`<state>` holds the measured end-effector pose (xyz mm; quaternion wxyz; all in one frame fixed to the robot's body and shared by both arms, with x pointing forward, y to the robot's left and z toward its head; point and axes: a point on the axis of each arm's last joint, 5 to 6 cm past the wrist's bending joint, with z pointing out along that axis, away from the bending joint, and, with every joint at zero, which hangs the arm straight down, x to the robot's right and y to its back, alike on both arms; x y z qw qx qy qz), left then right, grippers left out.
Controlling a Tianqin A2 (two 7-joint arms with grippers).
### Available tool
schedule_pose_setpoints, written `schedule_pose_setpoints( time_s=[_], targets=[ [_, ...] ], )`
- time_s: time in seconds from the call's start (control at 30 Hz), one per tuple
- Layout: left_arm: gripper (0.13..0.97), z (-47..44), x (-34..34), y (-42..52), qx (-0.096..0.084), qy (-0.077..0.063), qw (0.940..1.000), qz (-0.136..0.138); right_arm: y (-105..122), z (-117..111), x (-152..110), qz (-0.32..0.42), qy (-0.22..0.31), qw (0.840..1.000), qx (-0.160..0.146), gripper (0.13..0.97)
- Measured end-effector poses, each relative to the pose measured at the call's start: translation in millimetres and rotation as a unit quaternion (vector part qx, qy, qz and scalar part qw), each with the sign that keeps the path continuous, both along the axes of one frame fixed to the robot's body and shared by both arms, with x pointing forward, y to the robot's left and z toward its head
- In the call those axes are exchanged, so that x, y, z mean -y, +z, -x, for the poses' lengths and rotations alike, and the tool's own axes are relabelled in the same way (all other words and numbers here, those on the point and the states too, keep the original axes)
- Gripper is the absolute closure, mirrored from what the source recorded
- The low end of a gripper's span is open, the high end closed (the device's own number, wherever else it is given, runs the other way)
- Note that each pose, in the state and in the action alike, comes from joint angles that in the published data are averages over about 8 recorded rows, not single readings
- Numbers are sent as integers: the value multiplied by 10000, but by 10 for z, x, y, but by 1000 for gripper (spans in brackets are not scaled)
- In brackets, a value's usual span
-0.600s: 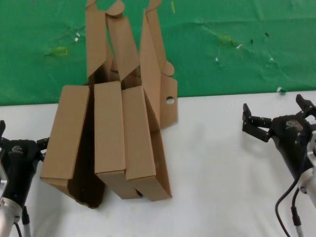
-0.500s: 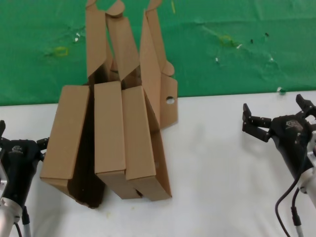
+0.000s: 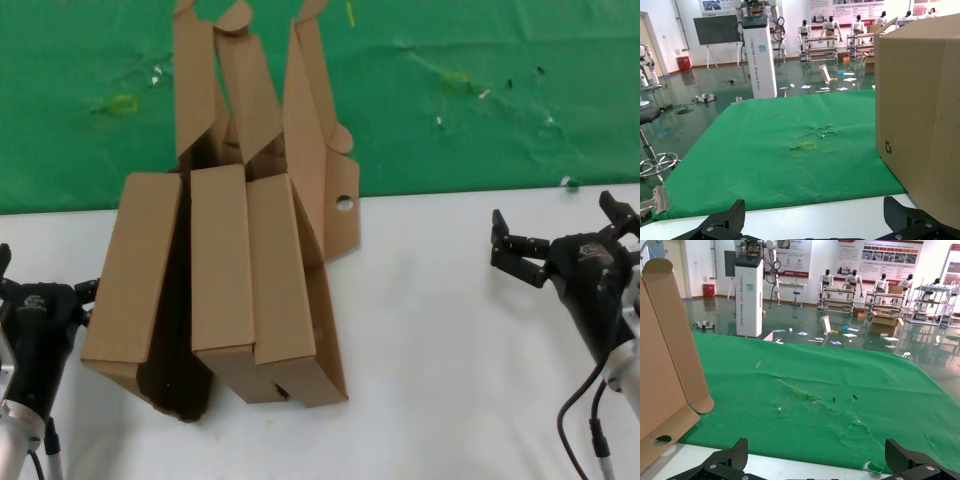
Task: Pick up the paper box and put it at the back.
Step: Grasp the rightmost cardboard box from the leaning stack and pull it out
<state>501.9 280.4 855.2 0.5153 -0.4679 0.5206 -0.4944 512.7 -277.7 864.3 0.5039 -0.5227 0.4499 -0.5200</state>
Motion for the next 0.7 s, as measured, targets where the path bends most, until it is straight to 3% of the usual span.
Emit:
schedule_pose_setpoints(
  time_s=[0.7],
  targets=[
    [132,0,0,0,0,0,10000,0,0,0,0,0,0,10000,0,130]
  ],
)
